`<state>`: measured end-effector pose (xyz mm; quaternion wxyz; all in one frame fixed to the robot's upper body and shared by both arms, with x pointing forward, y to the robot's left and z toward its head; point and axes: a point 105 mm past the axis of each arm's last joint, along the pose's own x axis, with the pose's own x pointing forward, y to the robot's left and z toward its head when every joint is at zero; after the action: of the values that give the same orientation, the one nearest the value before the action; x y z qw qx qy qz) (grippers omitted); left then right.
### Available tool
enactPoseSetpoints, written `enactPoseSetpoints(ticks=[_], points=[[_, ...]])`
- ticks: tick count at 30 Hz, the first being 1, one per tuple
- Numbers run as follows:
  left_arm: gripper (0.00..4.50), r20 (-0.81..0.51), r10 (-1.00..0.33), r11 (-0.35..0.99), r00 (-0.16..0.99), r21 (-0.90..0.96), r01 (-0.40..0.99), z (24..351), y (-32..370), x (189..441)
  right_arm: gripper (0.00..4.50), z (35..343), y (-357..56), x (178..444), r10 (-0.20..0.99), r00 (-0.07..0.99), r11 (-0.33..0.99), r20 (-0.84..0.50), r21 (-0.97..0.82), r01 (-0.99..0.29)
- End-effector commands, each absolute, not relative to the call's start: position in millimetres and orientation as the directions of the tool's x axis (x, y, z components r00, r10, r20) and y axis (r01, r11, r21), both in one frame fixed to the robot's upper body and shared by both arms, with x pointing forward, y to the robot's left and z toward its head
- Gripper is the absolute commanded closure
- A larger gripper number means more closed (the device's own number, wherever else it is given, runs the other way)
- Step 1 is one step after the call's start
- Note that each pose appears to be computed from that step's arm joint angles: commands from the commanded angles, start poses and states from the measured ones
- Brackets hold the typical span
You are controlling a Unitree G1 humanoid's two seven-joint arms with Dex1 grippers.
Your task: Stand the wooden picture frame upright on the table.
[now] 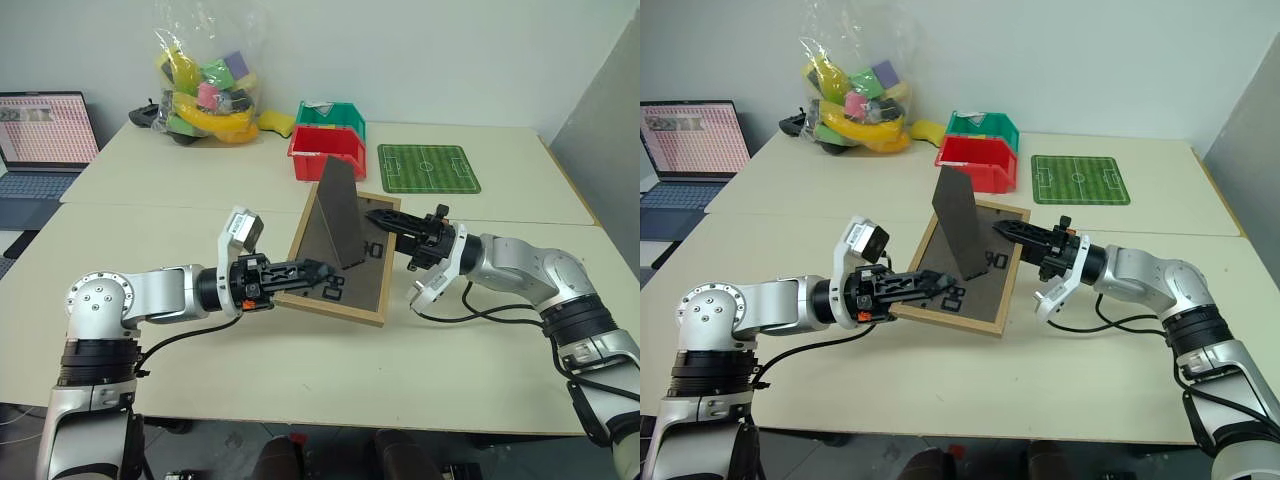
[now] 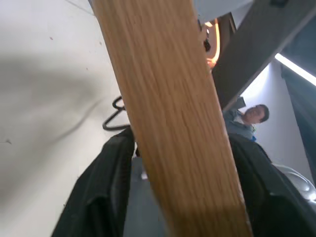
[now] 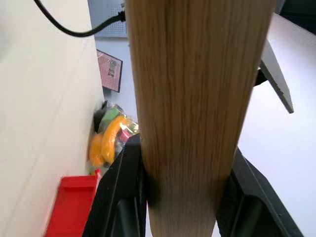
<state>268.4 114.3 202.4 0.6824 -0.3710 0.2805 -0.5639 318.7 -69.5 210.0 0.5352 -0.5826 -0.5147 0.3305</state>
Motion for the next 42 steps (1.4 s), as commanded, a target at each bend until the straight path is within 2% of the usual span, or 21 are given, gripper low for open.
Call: enactPoseSetpoints(ticks=[1,3,5,6,9,13,16,18,23,27,29,32,33,36,39,42], points=[[1.03,0.036,-0.935,0.181,0.354,-0.809,0.559,209,139,279,3.18,232,-74,309,0.942,0.208,0.237,0.265,-0.960,0.147],[0.55,0.002,-0.894,0.271,0.447,-0.794,0.545,204,157,280,3.18,226,-75,313,0.932,0.249,0.273,0.265,-0.962,0.002],[0.08,-0.092,-0.841,0.435,0.533,-0.701,0.565,199,171,279,3.18,217,-75,323,0.914,0.326,0.321,0.239,-0.920,-0.226],[0.00,-0.113,-0.822,0.486,0.558,-0.649,0.585,201,174,278,3.18,214,-75,328,0.909,0.347,0.347,0.229,-0.878,-0.329],[0.00,-0.139,-0.774,0.588,0.618,-0.520,0.620,207,180,273,3.18,207,-67,335,0.916,0.350,0.368,0.194,-0.753,-0.546],[0.00,-0.159,-0.651,0.740,0.742,-0.352,0.573,204,191,275,3.18,194,-53,341,0.947,0.290,0.313,0.140,-0.614,-0.725],[0.00,-0.186,-0.561,0.827,0.807,-0.180,0.533,196,202,276,3.18,182,-48,350,0.950,0.293,0.312,0.111,-0.423,-0.851],[0.00,-0.164,-0.568,0.823,0.807,-0.090,0.561,197,198,270,3.18,166,-47,370,0.930,0.360,0.368,0.078,-0.164,-0.915],[0.00,-0.121,-0.578,0.807,0.807,0.066,0.587,196,187,268,3.18,129,-42,386,0.930,0.368,0.363,-0.019,0.218,-0.906],[0.00,-0.111,-0.604,0.786,0.789,0.080,0.613,193,179,267,3.18,122,-42,390,0.926,0.375,0.366,-0.035,0.313,-0.876],[0.00,-0.106,-0.621,0.773,0.777,0.079,0.629,193,176,267,2.48,119,-44,391,0.922,0.384,0.376,-0.042,0.321,-0.869],[0.00,-0.113,-0.633,0.762,0.766,0.083,0.642,190,175,269,1.98,116,-50,388,0.922,0.383,0.381,-0.053,0.297,-0.876],[0.00,-0.115,-0.636,0.759,0.763,0.085,0.646,189,175,271,1.69,116,-53,387,0.921,0.386,0.385,-0.055,0.284,-0.878],[0.00,-0.117,-0.647,0.750,0.754,0.084,0.657,190,175,276,0.93,117,-68,380,0.915,0.396,0.404,-0.084,0.210,-0.890],[0.00,-0.125,-0.652,0.744,0.748,0.084,0.663,192,180,283,0.16,114,-101,372,0.857,0.475,0.488,-0.197,0.020,-0.872],[0.00,-0.162,-0.643,0.750,0.748,0.066,0.658,194,193,291,0.03,140,-122,353,0.814,0.535,0.524,-0.228,-0.112,-0.844]])
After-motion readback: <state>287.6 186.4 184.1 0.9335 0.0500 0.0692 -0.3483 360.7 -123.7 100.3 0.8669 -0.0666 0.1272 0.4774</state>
